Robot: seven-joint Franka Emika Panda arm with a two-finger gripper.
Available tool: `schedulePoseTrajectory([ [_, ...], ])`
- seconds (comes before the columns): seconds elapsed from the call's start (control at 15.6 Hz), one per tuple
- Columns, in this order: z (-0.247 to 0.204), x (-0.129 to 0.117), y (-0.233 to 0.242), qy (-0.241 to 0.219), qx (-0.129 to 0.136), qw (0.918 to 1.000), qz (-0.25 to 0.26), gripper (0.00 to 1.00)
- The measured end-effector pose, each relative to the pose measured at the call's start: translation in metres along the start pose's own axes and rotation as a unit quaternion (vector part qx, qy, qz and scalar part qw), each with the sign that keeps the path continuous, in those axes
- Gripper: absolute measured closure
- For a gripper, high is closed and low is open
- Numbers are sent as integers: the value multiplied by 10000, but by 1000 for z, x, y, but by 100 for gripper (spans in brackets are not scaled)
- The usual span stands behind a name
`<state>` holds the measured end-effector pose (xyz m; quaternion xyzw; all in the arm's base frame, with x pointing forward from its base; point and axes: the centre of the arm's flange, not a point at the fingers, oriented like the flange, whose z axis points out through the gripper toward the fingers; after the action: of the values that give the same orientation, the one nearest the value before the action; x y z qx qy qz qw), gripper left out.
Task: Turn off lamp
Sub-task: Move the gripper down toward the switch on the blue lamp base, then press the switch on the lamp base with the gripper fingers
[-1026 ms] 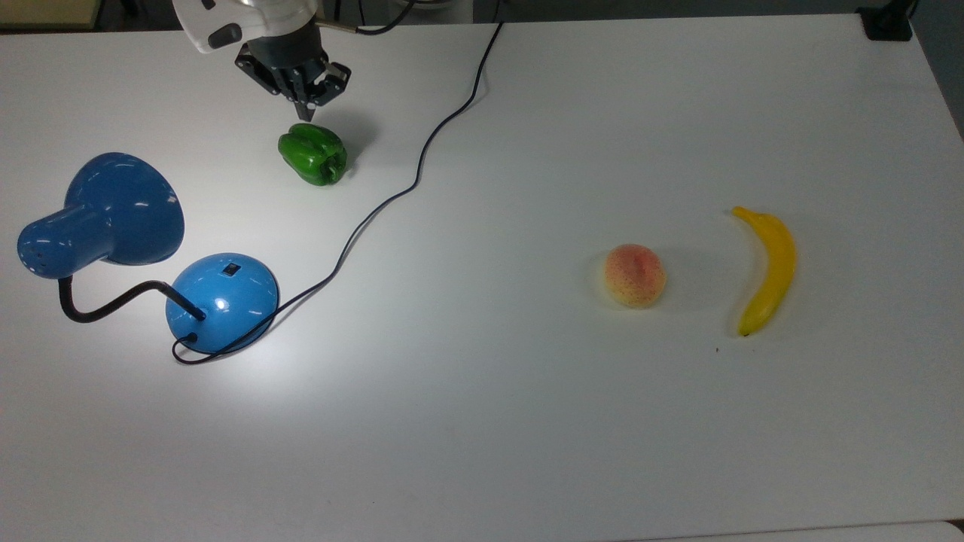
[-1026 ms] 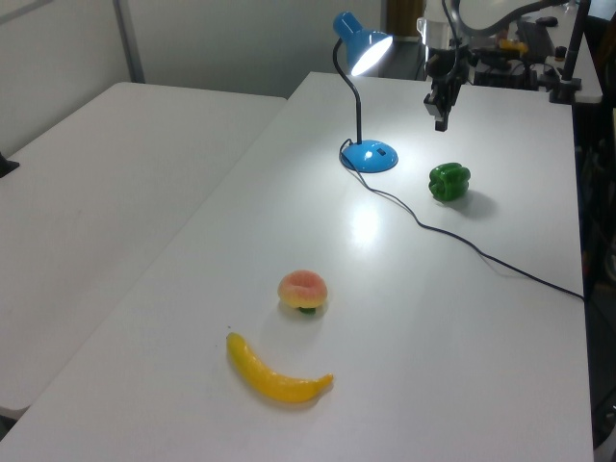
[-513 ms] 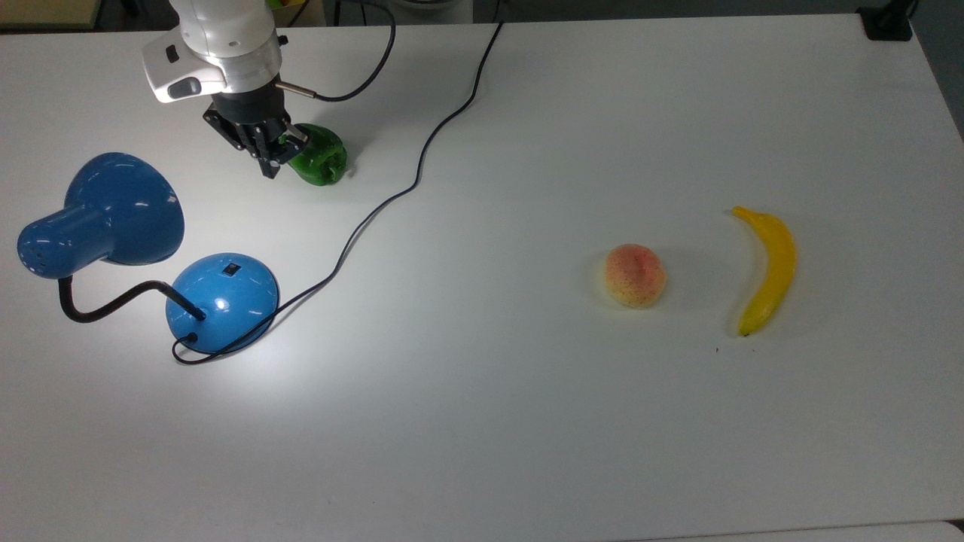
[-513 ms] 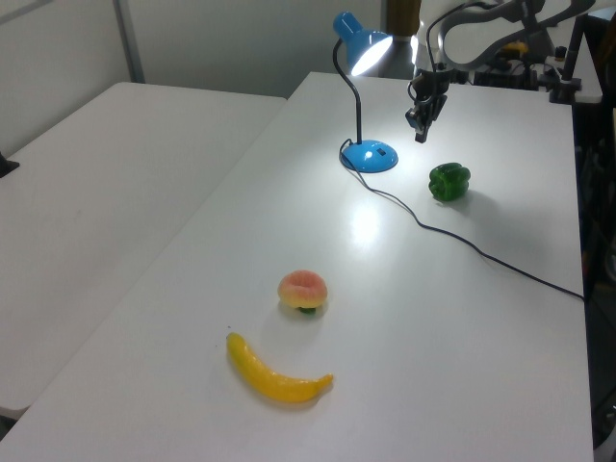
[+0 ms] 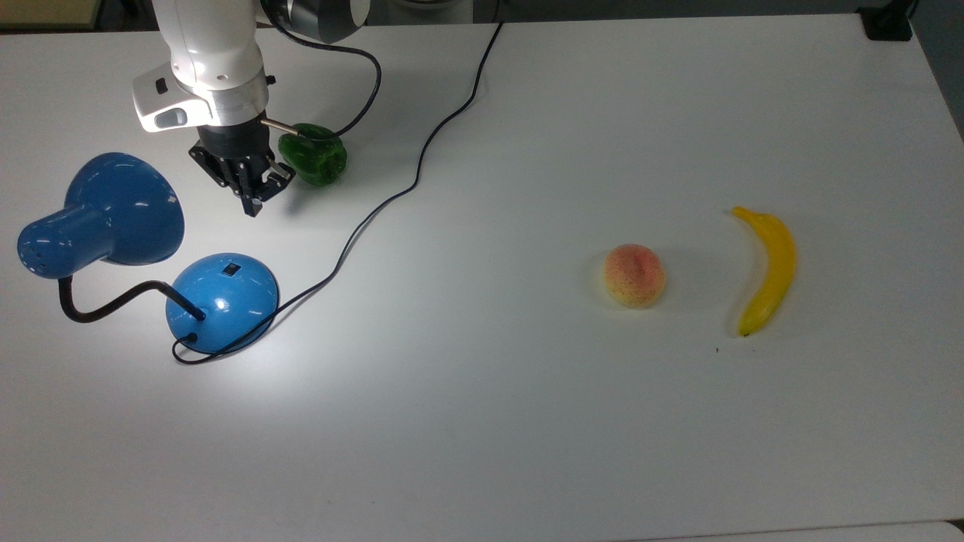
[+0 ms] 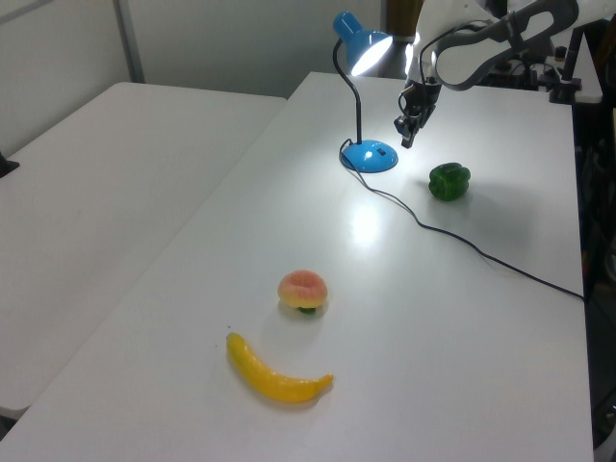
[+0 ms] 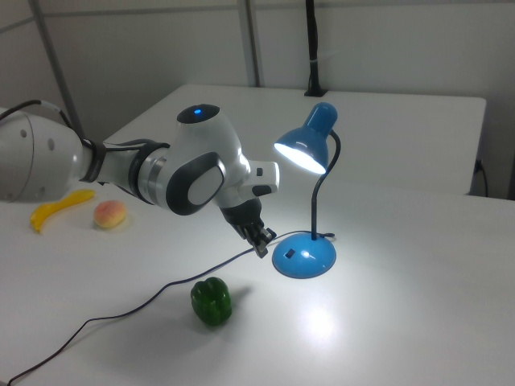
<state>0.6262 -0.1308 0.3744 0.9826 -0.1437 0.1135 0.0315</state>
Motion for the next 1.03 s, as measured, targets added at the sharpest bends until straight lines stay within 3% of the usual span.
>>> schedulePoseTrajectory([
  [1.03, 35, 17, 7, 852, 75, 9963, 65, 99],
])
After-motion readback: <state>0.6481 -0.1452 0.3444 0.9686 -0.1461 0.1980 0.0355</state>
